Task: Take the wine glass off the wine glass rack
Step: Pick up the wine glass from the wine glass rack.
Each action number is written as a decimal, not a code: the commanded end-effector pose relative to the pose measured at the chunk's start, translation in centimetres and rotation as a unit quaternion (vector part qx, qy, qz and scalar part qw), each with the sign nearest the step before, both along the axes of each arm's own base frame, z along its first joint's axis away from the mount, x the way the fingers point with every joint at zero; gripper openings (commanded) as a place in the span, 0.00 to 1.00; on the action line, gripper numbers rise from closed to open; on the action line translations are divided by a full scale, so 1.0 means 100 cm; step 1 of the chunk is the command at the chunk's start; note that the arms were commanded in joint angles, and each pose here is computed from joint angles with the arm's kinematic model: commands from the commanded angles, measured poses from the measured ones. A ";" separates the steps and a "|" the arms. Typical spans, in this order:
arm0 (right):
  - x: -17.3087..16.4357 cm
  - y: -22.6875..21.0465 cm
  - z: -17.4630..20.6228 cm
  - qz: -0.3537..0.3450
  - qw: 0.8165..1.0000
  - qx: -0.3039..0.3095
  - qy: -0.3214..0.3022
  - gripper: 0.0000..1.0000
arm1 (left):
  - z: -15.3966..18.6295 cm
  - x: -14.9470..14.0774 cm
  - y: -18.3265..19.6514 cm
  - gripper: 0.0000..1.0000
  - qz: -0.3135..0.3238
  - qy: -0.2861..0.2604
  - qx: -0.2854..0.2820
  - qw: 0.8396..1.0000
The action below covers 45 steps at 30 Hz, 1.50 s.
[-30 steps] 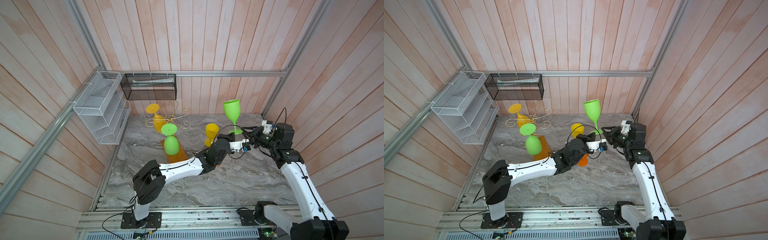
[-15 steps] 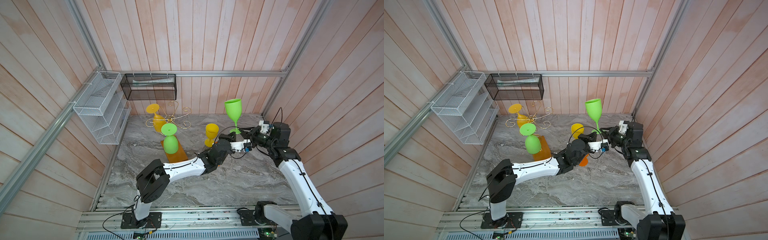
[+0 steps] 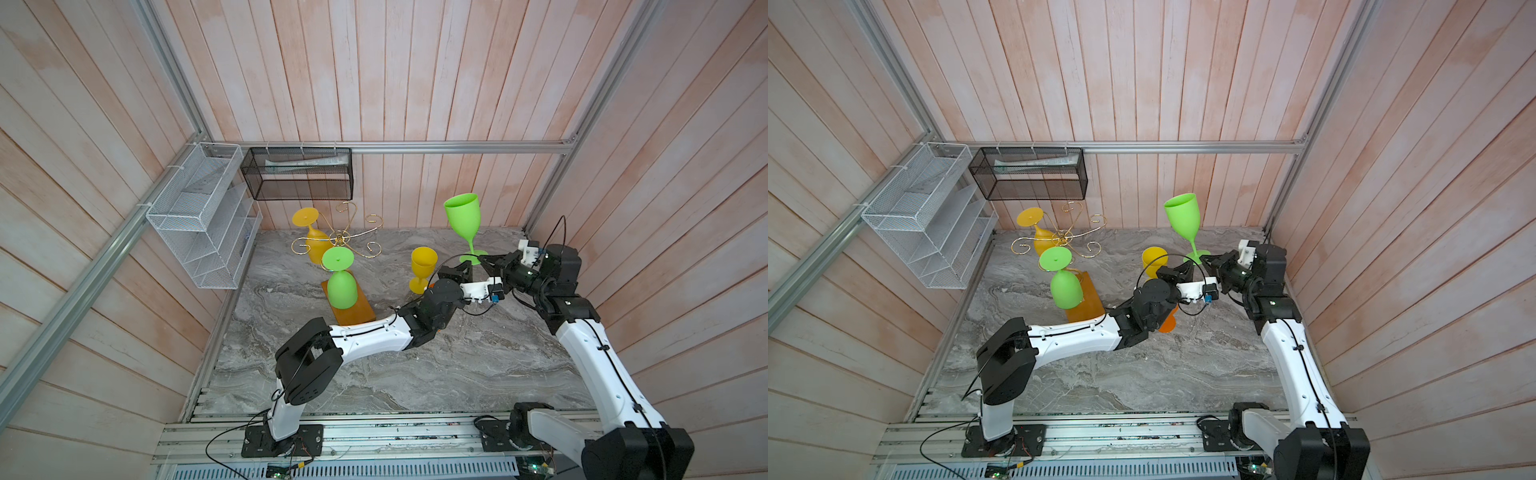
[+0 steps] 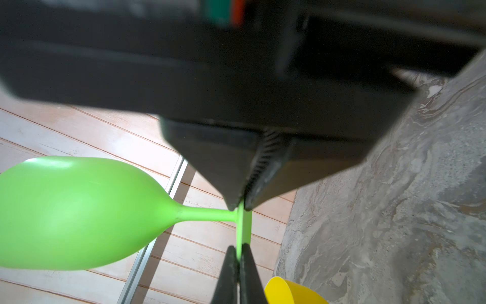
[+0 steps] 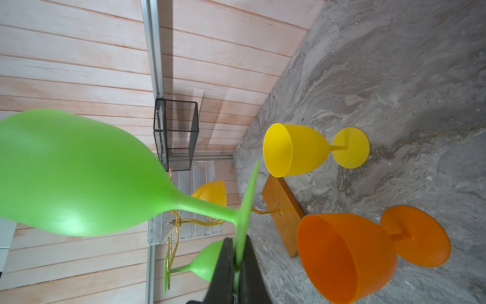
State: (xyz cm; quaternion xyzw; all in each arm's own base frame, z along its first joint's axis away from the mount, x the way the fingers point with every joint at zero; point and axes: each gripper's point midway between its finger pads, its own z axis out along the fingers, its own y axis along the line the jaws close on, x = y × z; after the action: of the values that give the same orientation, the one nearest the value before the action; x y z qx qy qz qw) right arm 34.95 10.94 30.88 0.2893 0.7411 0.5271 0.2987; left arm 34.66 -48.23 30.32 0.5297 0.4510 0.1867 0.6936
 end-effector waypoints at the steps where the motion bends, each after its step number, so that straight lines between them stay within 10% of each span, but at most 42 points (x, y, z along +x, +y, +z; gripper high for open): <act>1: 0.000 0.000 -0.002 -0.004 1.000 -0.006 -0.010 0.00 | 0.023 -0.001 -0.001 0.00 0.004 -0.029 -0.029 0.999; 24: -0.002 -0.006 0.025 -0.024 0.997 0.006 -0.071 0.00 | 0.033 0.000 0.008 0.57 0.020 -0.046 -0.037 0.998; 45: 0.001 -0.014 0.045 -0.047 0.994 0.002 -0.097 0.00 | 0.050 -0.009 0.024 0.60 0.014 -0.025 -0.071 0.997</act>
State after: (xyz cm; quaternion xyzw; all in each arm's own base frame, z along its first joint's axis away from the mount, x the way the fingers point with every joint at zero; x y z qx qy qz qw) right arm 34.98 10.03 32.71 0.2866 0.7120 0.5331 0.3560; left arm 34.29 -46.78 33.45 0.4887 0.4458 0.1942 0.7244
